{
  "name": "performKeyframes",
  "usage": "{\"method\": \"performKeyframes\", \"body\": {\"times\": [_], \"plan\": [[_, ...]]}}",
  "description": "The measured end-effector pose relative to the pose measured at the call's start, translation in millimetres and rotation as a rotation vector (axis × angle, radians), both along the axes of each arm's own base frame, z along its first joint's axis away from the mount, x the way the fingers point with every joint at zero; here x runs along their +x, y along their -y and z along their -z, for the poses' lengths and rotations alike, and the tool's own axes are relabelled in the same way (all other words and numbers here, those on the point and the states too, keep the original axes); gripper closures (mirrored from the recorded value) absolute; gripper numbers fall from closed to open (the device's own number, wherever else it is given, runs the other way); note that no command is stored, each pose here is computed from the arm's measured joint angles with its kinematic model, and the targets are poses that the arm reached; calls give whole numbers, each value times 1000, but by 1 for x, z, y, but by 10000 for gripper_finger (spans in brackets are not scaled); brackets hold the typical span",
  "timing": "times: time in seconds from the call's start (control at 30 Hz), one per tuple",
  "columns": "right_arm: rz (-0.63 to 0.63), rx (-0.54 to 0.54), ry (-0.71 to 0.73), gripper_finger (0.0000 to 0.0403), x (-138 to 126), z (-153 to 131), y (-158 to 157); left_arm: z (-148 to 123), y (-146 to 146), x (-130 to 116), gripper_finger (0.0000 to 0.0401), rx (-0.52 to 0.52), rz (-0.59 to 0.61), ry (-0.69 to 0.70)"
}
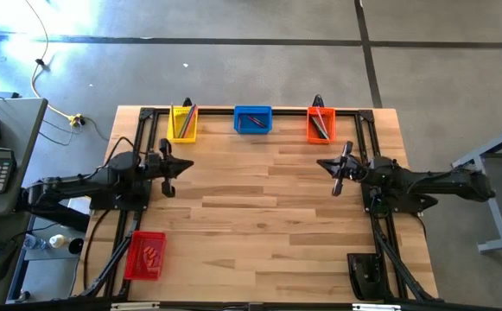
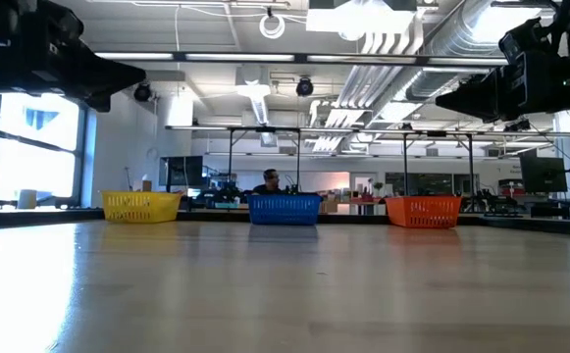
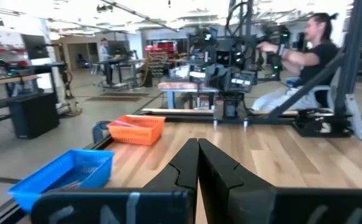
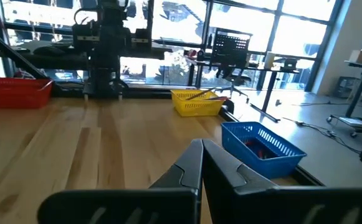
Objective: Sort crayons/erasers/pens/pencils in bins
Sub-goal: Return to Home Position
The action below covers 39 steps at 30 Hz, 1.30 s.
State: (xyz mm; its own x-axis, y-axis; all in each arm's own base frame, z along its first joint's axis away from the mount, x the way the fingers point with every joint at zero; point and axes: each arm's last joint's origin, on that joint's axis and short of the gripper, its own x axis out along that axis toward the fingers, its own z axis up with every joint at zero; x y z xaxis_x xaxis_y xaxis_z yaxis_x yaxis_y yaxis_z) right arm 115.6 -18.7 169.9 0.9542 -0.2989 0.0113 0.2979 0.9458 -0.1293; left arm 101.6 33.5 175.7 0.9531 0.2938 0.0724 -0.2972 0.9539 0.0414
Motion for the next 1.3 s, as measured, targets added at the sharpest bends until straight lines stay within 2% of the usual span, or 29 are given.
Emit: {"method": "performKeyframes", "body": {"times": [0.27,0.4,0.5,0.63,0.8,1.03,1.3], "plan": [[36,39,-7,403,-14,3,-1,5,-4,-12,401,-12,-33,-29],[45,17,59,403,-21,-2,-1,6,-8,-13,401,-26,-62,-37],[99,10,52,403,-21,-2,2,5,-8,-14,401,-43,-24,-19],[93,12,47,403,-21,-1,4,4,-7,-13,401,-49,11,-15],[142,14,48,403,-22,-1,8,8,-10,-12,401,-74,-40,-46],[193,12,48,403,-24,-1,13,16,-15,-10,401,-133,-184,-119],[201,50,64,403,-24,-1,14,9,-15,-10,401,-88,-171,-63]]}}
